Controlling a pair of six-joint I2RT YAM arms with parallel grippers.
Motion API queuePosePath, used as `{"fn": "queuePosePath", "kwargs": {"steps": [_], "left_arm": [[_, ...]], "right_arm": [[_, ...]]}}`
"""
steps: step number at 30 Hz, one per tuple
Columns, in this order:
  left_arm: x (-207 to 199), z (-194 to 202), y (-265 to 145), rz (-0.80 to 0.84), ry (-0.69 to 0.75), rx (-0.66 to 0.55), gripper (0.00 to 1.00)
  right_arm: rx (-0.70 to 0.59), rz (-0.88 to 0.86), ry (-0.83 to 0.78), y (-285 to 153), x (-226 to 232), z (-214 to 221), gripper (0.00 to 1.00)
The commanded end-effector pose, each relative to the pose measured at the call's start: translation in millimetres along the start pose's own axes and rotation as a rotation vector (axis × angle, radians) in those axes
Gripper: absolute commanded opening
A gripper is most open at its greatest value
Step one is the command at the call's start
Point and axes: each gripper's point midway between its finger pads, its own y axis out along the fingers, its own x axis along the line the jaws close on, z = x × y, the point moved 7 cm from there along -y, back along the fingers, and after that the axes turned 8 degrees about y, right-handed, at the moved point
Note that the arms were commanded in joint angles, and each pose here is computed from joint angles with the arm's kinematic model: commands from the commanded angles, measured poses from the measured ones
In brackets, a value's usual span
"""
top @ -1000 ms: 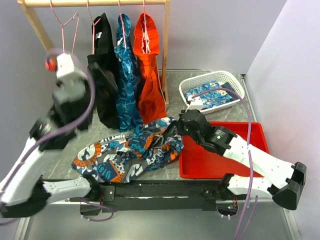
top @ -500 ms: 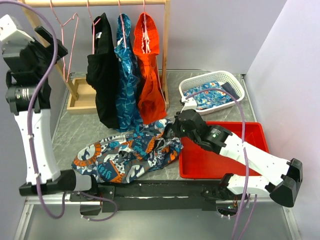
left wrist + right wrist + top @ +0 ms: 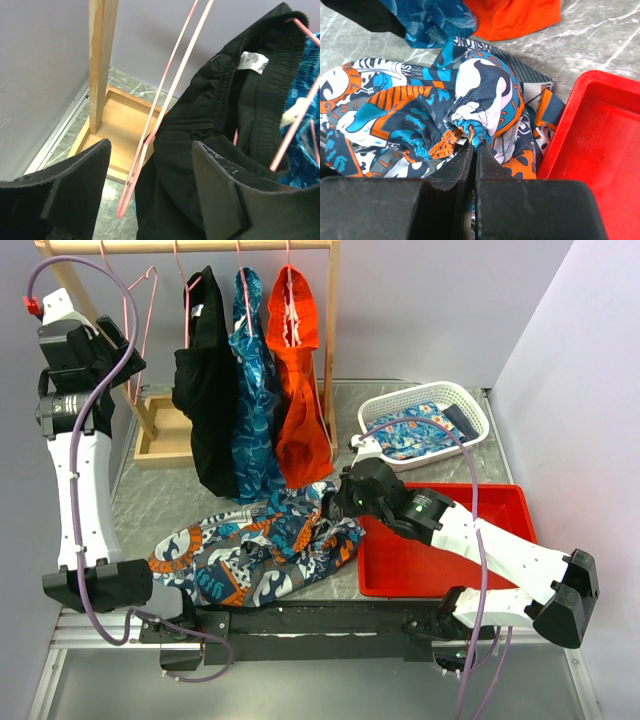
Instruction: Place the shorts on the hanger
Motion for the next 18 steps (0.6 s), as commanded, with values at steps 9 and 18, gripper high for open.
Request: {"fn": "queuePosePath", "kwargs": {"steps": [9,18], "left_arm": [[3.3,18.8,41.1,-0.116,0.079,0.037,0.55],[-5.3,33.6,51.0,-0.160,0.130,0.067,0.53]], "right_arm": [[-0.018,-0.065,0.012,3.5,10.6,-5.9,0.00],[-0.018,-0.077,0.017,2.2,10.8,-5.0,0.00]]}}
